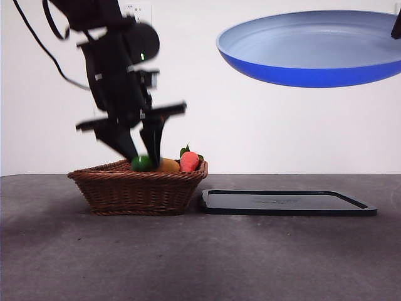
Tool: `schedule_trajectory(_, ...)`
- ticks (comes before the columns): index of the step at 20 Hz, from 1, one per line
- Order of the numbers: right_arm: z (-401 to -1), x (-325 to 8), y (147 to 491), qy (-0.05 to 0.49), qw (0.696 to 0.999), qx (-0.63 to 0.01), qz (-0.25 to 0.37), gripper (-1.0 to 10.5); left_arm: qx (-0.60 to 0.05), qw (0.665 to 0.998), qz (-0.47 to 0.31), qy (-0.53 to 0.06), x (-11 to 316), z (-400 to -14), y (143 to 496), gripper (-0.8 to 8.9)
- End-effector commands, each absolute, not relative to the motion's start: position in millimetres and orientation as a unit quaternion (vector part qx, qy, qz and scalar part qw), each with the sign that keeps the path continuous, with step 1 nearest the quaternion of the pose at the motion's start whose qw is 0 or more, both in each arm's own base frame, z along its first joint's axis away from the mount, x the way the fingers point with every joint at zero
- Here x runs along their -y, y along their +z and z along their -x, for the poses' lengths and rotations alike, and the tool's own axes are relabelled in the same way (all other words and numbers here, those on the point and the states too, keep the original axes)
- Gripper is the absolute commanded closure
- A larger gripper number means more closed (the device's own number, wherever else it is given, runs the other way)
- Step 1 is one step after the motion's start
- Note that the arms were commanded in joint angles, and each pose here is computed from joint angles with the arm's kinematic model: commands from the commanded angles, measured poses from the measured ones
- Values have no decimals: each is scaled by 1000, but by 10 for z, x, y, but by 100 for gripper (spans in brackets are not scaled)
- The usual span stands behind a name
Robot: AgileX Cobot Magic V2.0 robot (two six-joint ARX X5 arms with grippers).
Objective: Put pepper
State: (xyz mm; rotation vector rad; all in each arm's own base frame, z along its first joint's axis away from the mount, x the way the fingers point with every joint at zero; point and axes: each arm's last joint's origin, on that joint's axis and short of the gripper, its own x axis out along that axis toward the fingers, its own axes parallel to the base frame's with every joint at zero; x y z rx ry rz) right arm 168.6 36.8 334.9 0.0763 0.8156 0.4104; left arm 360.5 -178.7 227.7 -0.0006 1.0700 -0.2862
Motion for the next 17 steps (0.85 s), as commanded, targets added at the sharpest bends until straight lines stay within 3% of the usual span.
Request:
schedule_trajectory(1, -1753, -384, 3363, 202, 899, -388, -39, 941, -483, 863, 7, -150, 1820, -3545, 2503, 716)
schedule_trajectory(6, -2064, -437, 3181, 190, 884, -423, -57, 941, -430, 878, 20, -209, 1851, -3186, 3074, 716)
schedule_trajectory(10, -2425, -500, 2887, 173, 862, -470, -83, 941, -396, 867, 15, -301, 2019, -2798, 3410, 716)
schedule_trajectory(17, -2706, -516, 2576, 170, 827, -517, -143, 941, -401, 809, -100, -417, 2728, -2333, 3182, 716)
